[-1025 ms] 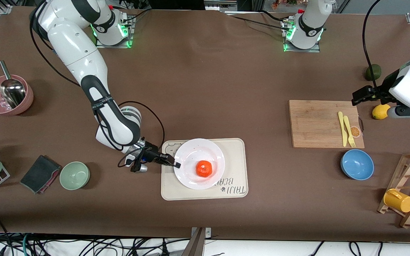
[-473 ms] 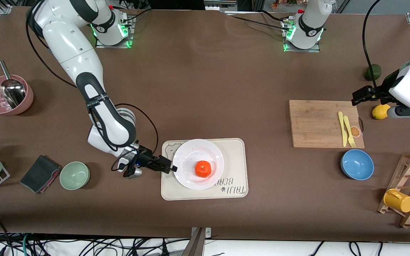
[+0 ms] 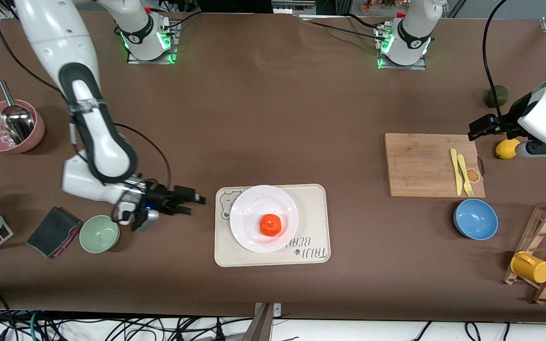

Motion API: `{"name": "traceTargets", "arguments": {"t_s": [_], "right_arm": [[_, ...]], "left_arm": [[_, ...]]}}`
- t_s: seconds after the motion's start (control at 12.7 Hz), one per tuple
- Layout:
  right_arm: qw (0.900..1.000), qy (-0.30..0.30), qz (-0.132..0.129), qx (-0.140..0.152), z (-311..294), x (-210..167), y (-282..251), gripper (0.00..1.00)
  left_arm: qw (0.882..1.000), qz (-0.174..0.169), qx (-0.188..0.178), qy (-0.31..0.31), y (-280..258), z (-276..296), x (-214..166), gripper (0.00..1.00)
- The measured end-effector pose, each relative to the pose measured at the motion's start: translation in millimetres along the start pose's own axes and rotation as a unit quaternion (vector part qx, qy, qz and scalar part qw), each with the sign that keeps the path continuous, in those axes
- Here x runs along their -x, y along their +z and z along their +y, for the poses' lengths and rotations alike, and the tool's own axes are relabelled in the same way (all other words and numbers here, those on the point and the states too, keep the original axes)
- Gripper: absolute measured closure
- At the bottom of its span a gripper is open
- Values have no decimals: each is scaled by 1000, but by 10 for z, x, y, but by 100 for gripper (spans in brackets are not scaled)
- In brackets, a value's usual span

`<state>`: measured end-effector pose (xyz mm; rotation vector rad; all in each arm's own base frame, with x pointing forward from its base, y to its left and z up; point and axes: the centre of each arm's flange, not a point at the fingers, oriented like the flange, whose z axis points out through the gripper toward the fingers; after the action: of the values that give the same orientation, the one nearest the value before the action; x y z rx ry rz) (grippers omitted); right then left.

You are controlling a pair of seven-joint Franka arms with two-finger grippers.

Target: Place orange and plate with both arms

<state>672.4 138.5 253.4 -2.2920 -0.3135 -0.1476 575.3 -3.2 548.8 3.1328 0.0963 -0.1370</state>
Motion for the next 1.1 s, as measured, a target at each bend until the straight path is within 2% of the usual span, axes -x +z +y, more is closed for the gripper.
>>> {"name": "traceTargets", "arguments": {"t_s": [0.16,0.32,0.55,0.71,0.95,1.1], "right_arm": [[997,-40,-63,33,-2,89,-734,0],[987,-71,-116,81,-124,210,-1456,0],[971,-72,-162,161,-510,389,-2241,0],[962,-40,-167,212,-799,453,-2514,0],[952,27,-154,262,-1232,515,-2693,0],[938,82,-144,304,-1550,552,-2719,0]], "left_arm": [[1000,0,0,0,-1,0,-1,0],[1000,0,0,0,1,1,-2,0],[1000,0,0,0,2,2,-3,0],[1000,0,0,0,2,2,-3,0],[1000,0,0,0,2,2,-3,0],[1000,0,0,0,2,3,-3,0]]}}
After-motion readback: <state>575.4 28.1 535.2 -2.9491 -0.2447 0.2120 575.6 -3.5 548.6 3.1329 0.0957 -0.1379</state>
